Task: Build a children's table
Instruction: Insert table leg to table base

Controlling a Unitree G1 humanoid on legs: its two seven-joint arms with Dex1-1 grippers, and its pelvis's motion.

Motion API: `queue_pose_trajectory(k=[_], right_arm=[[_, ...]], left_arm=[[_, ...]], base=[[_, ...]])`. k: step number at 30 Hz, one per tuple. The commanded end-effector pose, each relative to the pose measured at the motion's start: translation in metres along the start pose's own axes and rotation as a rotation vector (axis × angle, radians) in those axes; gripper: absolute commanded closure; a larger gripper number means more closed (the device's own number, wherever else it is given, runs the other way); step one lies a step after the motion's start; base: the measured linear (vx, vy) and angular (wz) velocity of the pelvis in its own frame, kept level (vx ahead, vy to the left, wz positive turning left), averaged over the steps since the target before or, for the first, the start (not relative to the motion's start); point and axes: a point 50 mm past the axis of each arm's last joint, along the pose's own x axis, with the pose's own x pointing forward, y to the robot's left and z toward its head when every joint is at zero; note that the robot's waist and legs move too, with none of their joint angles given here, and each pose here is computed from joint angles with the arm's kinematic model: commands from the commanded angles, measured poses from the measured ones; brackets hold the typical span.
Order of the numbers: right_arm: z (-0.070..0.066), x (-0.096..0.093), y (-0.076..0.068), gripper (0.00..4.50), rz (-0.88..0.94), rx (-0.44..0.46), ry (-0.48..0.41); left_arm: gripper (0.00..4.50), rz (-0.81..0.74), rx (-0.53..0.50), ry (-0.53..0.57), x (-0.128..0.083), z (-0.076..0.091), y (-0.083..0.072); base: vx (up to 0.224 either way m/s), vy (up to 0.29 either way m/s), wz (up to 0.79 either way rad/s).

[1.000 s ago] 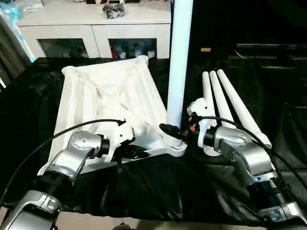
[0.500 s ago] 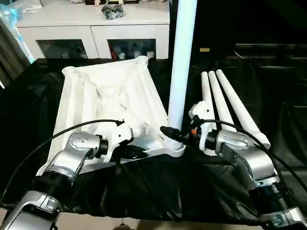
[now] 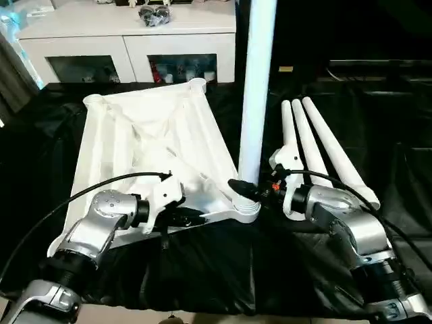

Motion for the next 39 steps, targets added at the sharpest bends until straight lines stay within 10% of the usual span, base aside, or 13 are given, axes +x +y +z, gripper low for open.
queue_pose_trajectory(k=[1, 17, 39], right_arm=[[-0.007, 0.0, -0.002, 2.62, -0.007, 0.05, 0.01], [-0.041, -0.02, -0.008, 2.62, -0.134, 0.233, -0.125], [-0.053, -0.011, 0.012, 2.63, -0.105, -0.011, -0.019]], left_arm=[[4.5, -0.01, 0.028, -0.057, -0.001, 0.011, 0.001], [4.5, 0.044, 0.044, 0.03, -0.001, 0.007, 0.007], [4.5, 0.071, 0.063, 0.04, 0.006, 0.006, 0.01]], base=[[0.0, 0.0, 0.0], [0.0, 0.0, 0.0], [0.0, 0.0, 0.0]])
